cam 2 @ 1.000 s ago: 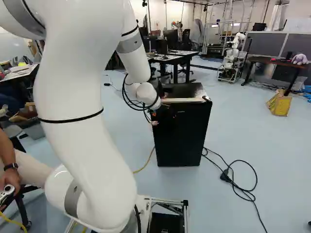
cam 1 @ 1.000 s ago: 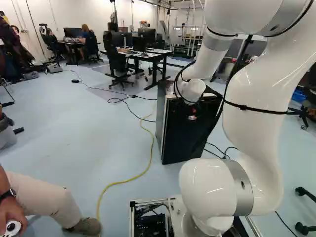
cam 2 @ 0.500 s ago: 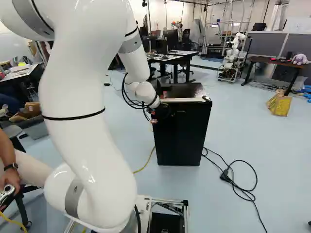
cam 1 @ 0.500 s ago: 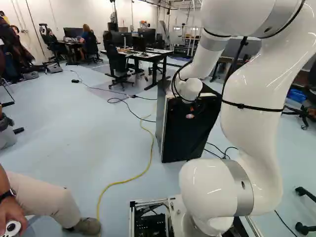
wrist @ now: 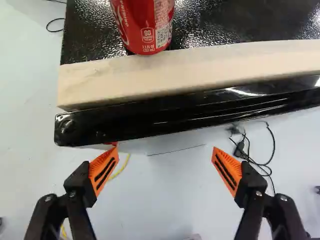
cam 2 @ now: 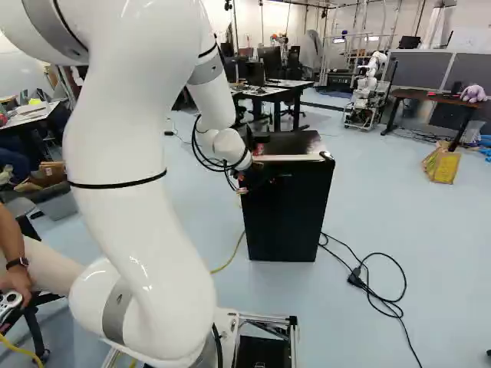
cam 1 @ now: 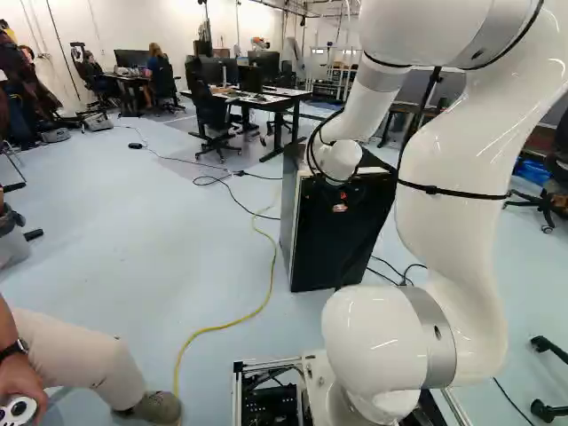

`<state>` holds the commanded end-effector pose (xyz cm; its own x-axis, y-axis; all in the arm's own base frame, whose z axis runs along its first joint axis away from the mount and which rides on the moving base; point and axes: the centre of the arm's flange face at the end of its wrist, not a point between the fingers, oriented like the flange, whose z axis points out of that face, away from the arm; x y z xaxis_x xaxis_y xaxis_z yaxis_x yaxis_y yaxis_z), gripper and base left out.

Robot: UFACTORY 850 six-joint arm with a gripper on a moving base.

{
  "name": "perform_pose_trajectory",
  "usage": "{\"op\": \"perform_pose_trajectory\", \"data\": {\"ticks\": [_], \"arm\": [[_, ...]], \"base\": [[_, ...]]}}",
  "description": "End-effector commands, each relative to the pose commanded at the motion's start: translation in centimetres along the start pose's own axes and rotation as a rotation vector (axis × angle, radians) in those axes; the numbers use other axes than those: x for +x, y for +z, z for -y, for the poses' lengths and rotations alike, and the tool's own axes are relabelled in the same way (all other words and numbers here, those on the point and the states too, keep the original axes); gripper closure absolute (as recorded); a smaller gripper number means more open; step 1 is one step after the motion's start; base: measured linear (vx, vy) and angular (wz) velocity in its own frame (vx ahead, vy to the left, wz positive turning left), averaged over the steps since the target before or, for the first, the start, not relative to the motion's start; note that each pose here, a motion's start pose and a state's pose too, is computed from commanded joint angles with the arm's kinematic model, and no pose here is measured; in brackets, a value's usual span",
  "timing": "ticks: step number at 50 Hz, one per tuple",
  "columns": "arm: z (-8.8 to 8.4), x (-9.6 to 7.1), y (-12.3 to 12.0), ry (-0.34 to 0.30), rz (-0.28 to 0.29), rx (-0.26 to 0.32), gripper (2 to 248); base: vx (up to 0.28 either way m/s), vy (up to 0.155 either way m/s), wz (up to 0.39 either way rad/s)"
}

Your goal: Grab a drink from the fridge

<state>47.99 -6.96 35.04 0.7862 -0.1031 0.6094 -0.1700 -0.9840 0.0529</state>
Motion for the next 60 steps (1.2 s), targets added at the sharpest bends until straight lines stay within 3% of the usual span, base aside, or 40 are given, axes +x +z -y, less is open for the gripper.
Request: {"op": "perform_pose_trajectory", "data": {"ticks": [14,27,42,60], "arm": [[-0.2,-1.9,-1.7,-0.001,0.000,-0.004,3],[-0.4,-3.4,-3.3,-0.001,-0.050,-0.024,3],[-0.6,-4.6,-5.3,-0.010,-0.175,-0.060,3],[1.0,-4.9,-7.4,-0.047,-0.356,-0.077,3]], "base": [[0.000,0.000,0.000],[0.000,0.000,0.000],[0.000,0.000,0.000],[0.000,0.000,0.000]]}}
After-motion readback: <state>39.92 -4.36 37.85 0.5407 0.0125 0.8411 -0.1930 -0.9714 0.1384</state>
